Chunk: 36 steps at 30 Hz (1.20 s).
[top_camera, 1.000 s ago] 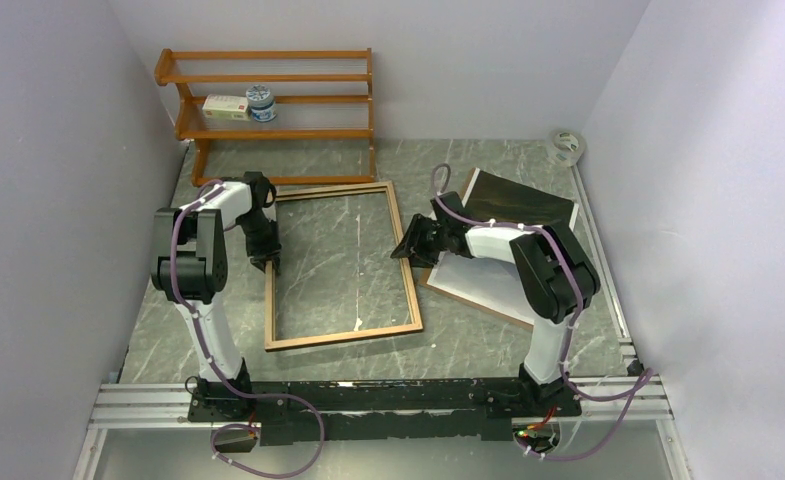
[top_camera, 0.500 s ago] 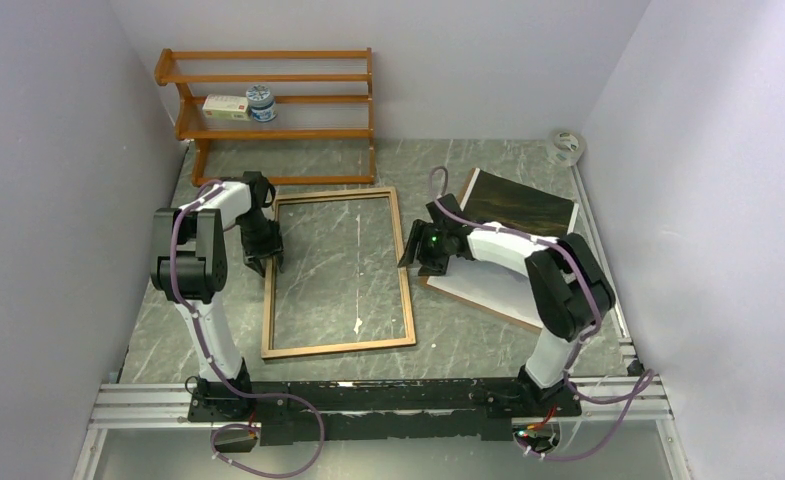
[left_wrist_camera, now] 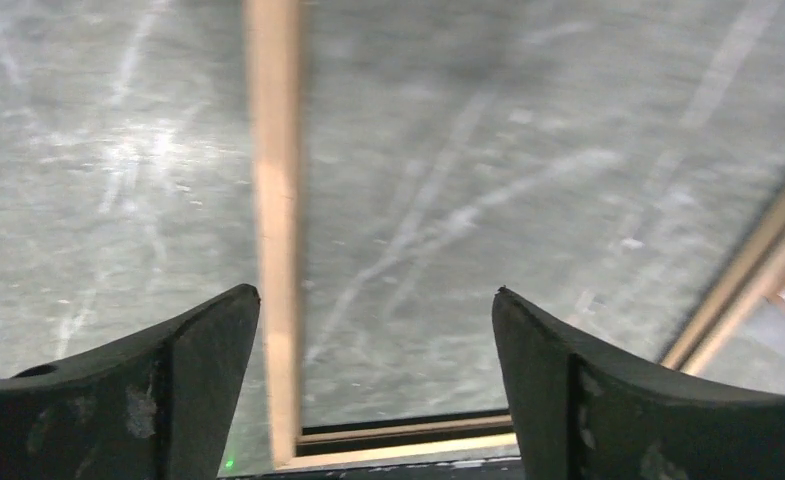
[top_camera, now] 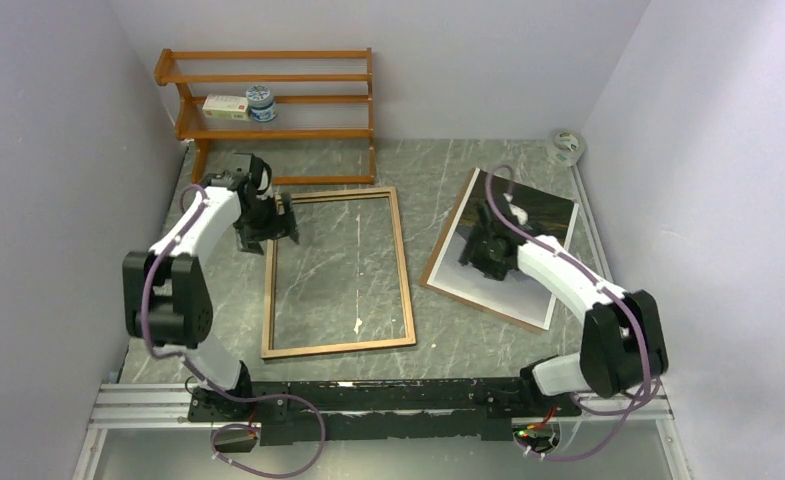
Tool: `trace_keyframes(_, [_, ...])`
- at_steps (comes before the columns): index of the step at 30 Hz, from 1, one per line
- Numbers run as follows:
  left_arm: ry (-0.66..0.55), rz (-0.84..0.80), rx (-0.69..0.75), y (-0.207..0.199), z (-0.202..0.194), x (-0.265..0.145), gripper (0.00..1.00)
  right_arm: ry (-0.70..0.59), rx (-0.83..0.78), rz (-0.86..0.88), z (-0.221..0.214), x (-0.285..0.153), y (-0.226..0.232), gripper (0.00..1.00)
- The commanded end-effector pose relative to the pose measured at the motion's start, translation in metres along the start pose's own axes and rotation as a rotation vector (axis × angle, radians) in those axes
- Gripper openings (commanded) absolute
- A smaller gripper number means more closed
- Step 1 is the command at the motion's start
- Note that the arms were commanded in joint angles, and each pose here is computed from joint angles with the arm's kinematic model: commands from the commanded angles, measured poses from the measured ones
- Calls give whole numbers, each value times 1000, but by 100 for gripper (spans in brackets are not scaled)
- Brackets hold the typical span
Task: Put the photo into the frame
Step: Turn over the photo frame at the center of the board, then pick up the photo frame item at the center of the board.
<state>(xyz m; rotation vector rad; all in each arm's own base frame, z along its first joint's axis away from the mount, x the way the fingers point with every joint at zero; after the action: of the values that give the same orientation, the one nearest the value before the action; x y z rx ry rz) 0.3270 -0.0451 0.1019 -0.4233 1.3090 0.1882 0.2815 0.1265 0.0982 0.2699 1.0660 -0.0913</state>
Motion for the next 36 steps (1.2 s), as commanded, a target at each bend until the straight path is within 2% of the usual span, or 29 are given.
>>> trace_keyframes(1, [-73,-234,78,-66,-23,-40,94,13,140,-157,-14,-11,-65,60])
trace_keyframes(9, [-38,-602,258,-192,-92,-59,92,67,306,-225,-43,-8,-114,62])
trace_keyframes(14, [24,-723,329,-250,-128,-51,86,76,352,-238,-52,-7,-131,62])
trace_keyframes(17, [97,-734,366,-274,-151,-30,83,90,362,-239,-58,-3,-135,61])
trace_keyframes(22, [174,-688,399,-296,-177,7,78,119,388,-240,-62,4,-139,61])
trace_keyframes(24, [193,-723,406,-305,-182,14,77,130,393,-231,-65,6,-138,61])
trace_keyframes(31, [256,-719,385,-310,-195,37,76,156,408,-217,-72,12,-138,60])
trace_keyframes(36, [260,-469,322,-287,-197,62,78,168,409,-214,-75,14,-139,60])
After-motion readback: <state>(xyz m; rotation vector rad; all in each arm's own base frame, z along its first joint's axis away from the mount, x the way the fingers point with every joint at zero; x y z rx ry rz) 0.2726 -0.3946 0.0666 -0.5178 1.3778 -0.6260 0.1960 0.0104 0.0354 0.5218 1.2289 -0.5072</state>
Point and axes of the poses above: each gripper's point midway between its finger pads, its own x axis out along the fingers, its own y axis along the line the jaws close on, z = x × y, the point moved 2 cm from there along -x, back along the fingers, and after that the axes turned 8 degrees about -x, right-handed, at the moved point
